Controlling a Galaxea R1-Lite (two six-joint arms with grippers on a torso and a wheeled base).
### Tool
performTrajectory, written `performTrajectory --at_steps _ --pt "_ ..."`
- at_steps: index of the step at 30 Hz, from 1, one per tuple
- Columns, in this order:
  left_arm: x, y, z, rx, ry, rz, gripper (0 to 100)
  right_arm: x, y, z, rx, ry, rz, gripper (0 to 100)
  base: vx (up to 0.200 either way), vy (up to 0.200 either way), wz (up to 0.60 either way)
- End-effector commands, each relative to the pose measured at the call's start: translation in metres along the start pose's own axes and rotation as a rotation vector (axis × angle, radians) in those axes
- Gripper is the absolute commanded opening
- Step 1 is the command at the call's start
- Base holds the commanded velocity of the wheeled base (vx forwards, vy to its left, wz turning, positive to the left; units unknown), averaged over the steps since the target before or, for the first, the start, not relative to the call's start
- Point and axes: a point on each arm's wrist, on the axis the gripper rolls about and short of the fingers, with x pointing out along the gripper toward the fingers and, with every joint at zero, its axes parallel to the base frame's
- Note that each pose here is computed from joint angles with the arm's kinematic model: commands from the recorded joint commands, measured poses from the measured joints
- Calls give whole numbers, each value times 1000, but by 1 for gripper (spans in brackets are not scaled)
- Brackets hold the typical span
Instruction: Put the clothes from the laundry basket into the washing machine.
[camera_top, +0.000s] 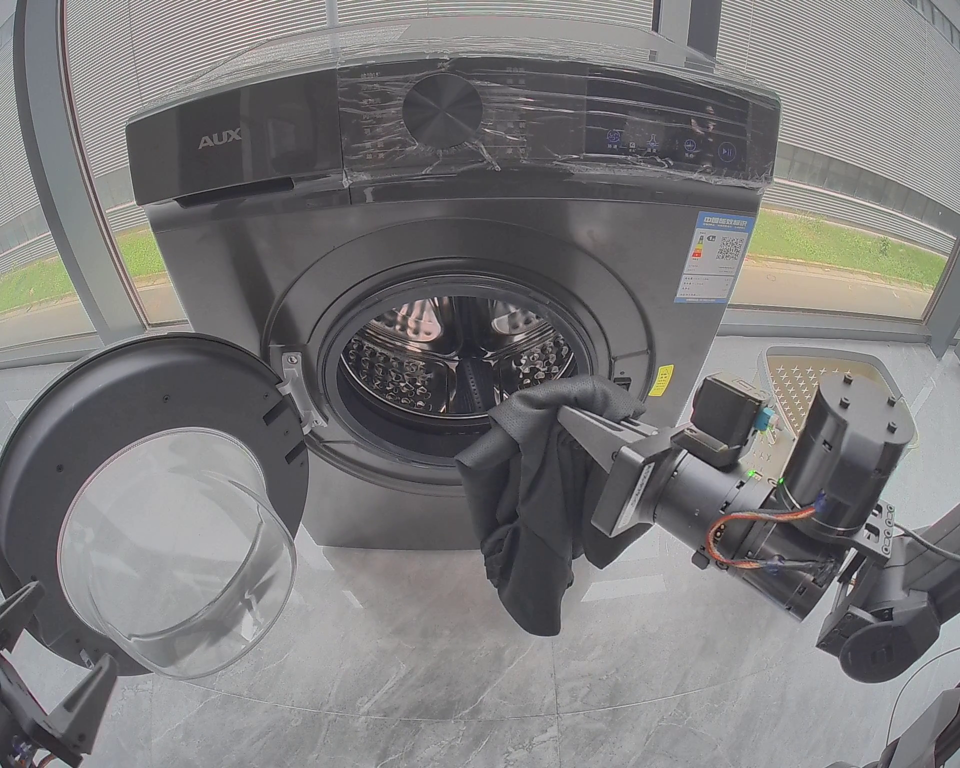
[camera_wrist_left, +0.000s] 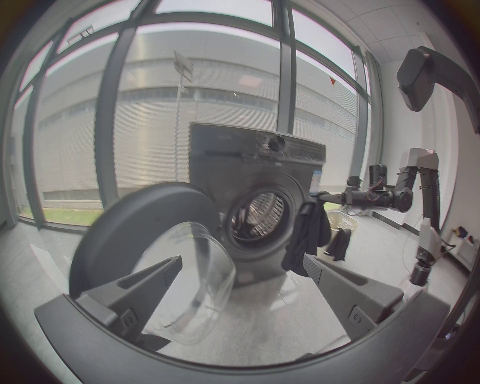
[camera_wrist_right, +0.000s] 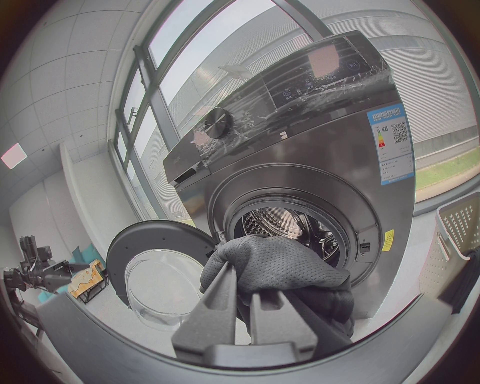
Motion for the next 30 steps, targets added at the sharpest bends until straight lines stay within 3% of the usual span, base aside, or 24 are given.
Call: performTrajectory --at_steps 1,4,5,7,12,19,20,27,28,30 --pt "65 13 4 -45 236 -211 100 23 7 -2 50 1 -16 0 0 0 0" --pt "82 10 4 -46 276 -315 100 27 9 -1 46 1 -12 0 0 0 0" --pt "96 5 6 -44 296 -381 100 34 11 -2 40 -6 -10 0 0 0 0" --pt "108 2 8 -44 301 -406 100 38 12 -2 35 -14 -8 0 0 0 0" --pt "148 -15 -2 -2 332 -430 100 41 16 -4 25 -14 -3 0 0 0 0" --pt "179 -29 -8 -14 358 -484 100 41 16 -2 27 -22 -3 0 0 0 0" --pt "192 -32 -10 -34 366 -487 100 41 16 -3 26 -18 -2 0 0 0 0" --pt "210 -46 -11 -89 351 -530 100 42 15 -3 22 -20 -5 0 0 0 0" --pt "212 -52 -11 -119 359 -548 100 42 15 -2 22 -24 -6 0 0 0 0" --pt "216 -57 -12 -127 369 -564 100 42 15 -3 22 -20 -5 0 0 0 0"
